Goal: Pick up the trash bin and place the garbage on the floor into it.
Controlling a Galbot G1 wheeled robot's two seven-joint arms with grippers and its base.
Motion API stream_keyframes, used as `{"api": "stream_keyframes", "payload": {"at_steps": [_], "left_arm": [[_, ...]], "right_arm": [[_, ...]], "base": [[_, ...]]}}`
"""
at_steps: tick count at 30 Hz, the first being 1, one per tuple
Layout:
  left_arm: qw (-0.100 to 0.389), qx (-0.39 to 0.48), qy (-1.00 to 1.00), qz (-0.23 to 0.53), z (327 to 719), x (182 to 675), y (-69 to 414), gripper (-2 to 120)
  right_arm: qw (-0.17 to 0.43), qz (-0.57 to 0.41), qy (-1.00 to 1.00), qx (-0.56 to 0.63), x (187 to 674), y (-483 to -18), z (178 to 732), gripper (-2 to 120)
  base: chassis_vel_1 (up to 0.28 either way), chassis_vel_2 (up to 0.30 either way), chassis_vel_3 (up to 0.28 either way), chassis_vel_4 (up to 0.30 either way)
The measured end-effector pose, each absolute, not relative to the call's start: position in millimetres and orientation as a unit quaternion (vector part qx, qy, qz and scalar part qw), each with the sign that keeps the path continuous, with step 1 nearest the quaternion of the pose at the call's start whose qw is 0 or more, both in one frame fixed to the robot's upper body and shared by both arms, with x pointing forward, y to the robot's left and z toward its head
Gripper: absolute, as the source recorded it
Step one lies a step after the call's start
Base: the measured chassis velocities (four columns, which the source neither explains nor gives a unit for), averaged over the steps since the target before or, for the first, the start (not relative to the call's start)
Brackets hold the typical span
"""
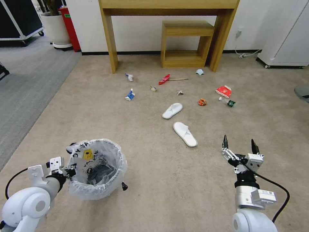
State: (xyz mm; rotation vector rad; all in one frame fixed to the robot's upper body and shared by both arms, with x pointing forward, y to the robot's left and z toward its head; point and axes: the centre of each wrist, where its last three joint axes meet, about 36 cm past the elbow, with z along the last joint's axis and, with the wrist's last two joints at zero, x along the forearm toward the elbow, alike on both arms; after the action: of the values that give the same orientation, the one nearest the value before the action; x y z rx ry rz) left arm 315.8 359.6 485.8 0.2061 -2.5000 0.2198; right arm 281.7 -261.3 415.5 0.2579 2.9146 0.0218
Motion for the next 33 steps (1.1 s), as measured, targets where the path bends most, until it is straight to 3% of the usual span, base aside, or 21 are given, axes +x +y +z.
{"api": "stream_keyframes", "payload": {"at_steps": [33], "left_arm": [[0.296,0.078,-0.948,0.086,486.8,311.1,358.1,1]], "right_arm": [[0.113,0.005,0.988,0.104,275.4,-264.0,410.8,100]], "base": [[0.0,0.0,0.0,0.0]]}}
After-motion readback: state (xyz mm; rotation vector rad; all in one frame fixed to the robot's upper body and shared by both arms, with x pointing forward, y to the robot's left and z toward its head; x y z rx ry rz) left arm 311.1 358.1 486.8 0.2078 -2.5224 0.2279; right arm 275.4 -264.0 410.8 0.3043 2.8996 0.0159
